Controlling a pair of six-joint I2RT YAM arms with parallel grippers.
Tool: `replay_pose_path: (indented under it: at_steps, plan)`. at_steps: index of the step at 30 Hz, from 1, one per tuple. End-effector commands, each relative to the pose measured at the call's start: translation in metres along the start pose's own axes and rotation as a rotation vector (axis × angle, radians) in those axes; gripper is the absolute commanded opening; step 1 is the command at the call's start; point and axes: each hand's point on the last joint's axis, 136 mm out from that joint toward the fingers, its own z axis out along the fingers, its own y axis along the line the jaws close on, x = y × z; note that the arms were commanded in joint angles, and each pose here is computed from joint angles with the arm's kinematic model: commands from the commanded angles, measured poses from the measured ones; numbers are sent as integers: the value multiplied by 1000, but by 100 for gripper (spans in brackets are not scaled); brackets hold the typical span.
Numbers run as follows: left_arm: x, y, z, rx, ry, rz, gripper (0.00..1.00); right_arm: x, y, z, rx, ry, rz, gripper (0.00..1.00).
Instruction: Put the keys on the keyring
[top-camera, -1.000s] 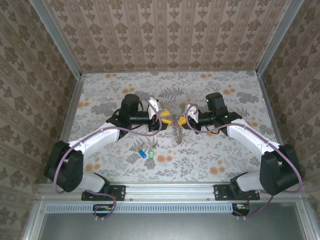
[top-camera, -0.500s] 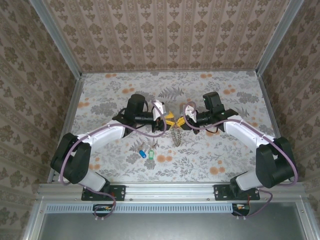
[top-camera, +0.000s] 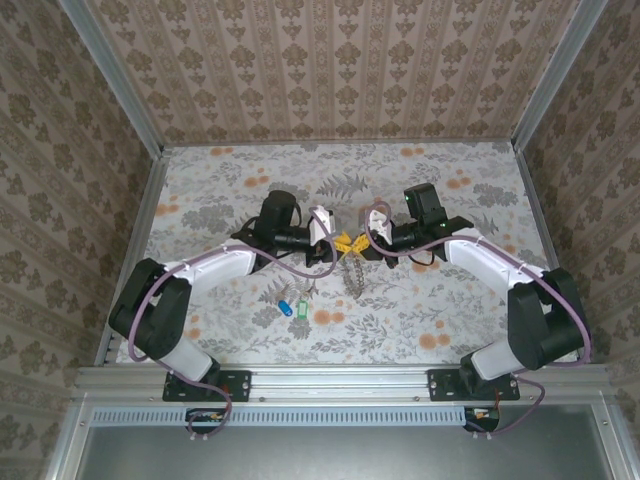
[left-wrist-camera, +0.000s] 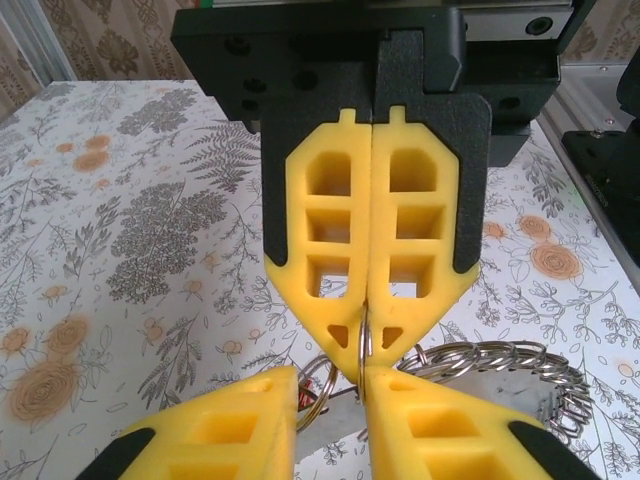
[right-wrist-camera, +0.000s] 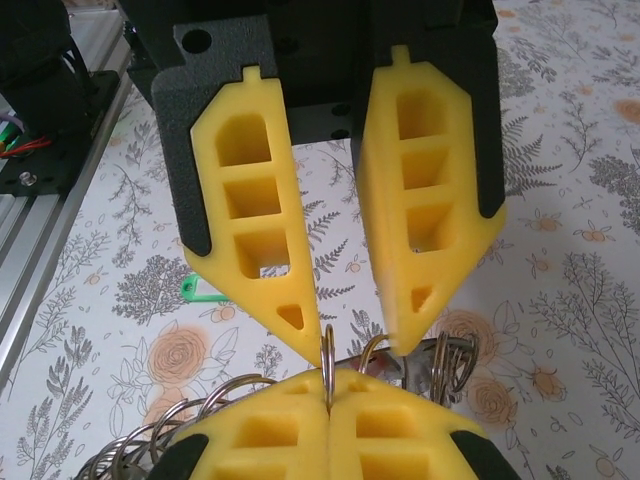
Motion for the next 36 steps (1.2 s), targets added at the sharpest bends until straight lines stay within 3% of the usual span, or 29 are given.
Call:
replay_pose_path:
  at_steps: [1,10,22,32,36]
  plan:
    - [-11,3,3,18,-23,39,19,-26,3,-1,-48,-81,-65,2]
    - [-13,1,3,29,-9,45,0,-23,-1,0,-41,-68,-54,4]
    - [-11,2,0,-2,-3,62,0,-3,-3,-5,35,26,-77,18]
    - [-10,0,0,3,-4,60,0,2,-7,-6,67,41,-96,15]
    - [-7,1,1,1,3,54,0,6,-11,-6,84,63,-93,7]
